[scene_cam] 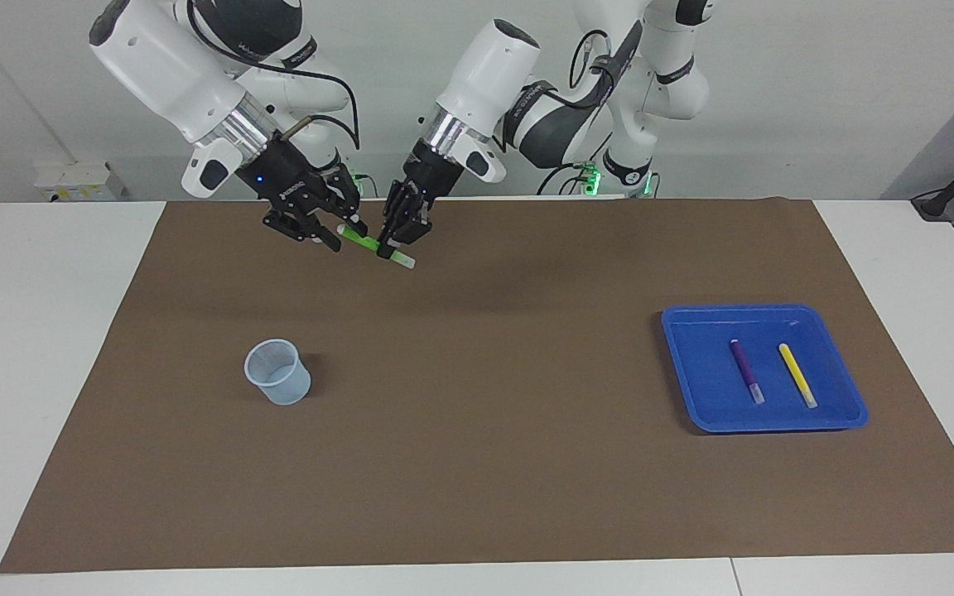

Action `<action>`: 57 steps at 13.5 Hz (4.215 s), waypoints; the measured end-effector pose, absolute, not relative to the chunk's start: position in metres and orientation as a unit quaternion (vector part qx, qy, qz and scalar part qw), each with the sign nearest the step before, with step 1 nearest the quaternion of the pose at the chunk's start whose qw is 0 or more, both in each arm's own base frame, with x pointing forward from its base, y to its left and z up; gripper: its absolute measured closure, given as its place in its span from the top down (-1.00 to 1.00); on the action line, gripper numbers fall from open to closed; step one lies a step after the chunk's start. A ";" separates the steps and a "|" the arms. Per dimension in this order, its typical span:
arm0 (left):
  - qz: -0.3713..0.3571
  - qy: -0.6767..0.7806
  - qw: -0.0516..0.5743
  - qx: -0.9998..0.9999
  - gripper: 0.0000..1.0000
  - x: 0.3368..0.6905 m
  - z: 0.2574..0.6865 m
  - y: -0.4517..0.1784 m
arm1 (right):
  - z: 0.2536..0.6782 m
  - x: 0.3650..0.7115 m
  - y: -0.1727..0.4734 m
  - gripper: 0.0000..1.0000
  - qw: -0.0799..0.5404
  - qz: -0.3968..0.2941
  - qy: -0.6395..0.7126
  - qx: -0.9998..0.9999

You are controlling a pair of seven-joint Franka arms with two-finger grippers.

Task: Transfer and insert pens with both arms
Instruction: 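Close the right gripper on the green pen's far end, then open the left gripper and pull back while the right gripper takes the pen, then insert the green pen into the cup while the left gripper returns to tray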

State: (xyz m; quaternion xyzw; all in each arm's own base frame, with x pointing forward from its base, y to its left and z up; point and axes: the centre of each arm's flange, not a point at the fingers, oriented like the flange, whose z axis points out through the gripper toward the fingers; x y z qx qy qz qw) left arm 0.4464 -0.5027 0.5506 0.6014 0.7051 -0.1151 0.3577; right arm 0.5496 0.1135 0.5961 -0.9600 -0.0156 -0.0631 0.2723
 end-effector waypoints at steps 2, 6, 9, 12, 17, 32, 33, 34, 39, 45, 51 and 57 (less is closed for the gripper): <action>-0.115 0.705 0.358 0.601 -0.66 0.446 0.551 -0.503 | 0.596 0.550 0.114 -0.27 0.272 -0.063 -0.016 -0.960; -0.115 0.705 0.361 0.600 -0.66 0.447 0.551 -0.503 | 0.596 0.549 0.114 -0.36 0.272 -0.063 -0.016 -0.960; -0.116 0.703 0.366 0.598 -0.66 0.447 0.553 -0.502 | 0.596 0.549 0.115 -0.43 0.272 -0.063 -0.017 -0.960; -0.117 0.704 0.370 0.594 -0.66 0.448 0.551 -0.503 | 0.598 0.549 0.117 -0.56 0.275 -0.064 -0.018 -0.959; -0.118 0.705 0.371 0.593 -0.66 0.448 0.551 -0.503 | 0.598 0.549 0.117 -0.59 0.275 -0.064 -0.018 -0.959; -0.055 0.711 0.367 0.597 -0.30 0.521 0.551 -0.424 | 0.586 0.554 0.081 -0.59 0.156 -0.074 -0.054 -0.983; -0.041 0.703 0.360 0.612 -0.27 0.530 0.549 -0.411 | 0.581 0.557 0.067 -0.59 0.139 -0.073 -0.064 -0.986; -0.027 0.692 0.350 0.630 -0.25 0.539 0.546 -0.399 | 0.574 0.560 0.052 -0.59 0.120 -0.070 -0.073 -0.988; 0.022 0.604 0.277 0.747 -0.15 0.556 0.530 -0.358 | 0.530 0.581 0.004 -0.59 0.047 -0.048 -0.100 -0.993; 0.041 0.470 0.178 0.863 -0.09 0.568 0.518 -0.292 | 0.478 0.609 -0.008 -0.60 0.031 -0.052 -0.105 -0.993; 0.046 0.377 0.129 0.916 -0.08 0.594 0.510 -0.202 | 0.473 0.616 -0.002 -0.60 0.027 -0.063 -0.112 -0.991; 0.063 0.286 0.090 0.952 1.00 0.610 0.508 -0.121 | 0.432 0.631 0.000 -0.51 0.034 -0.063 -0.111 -0.991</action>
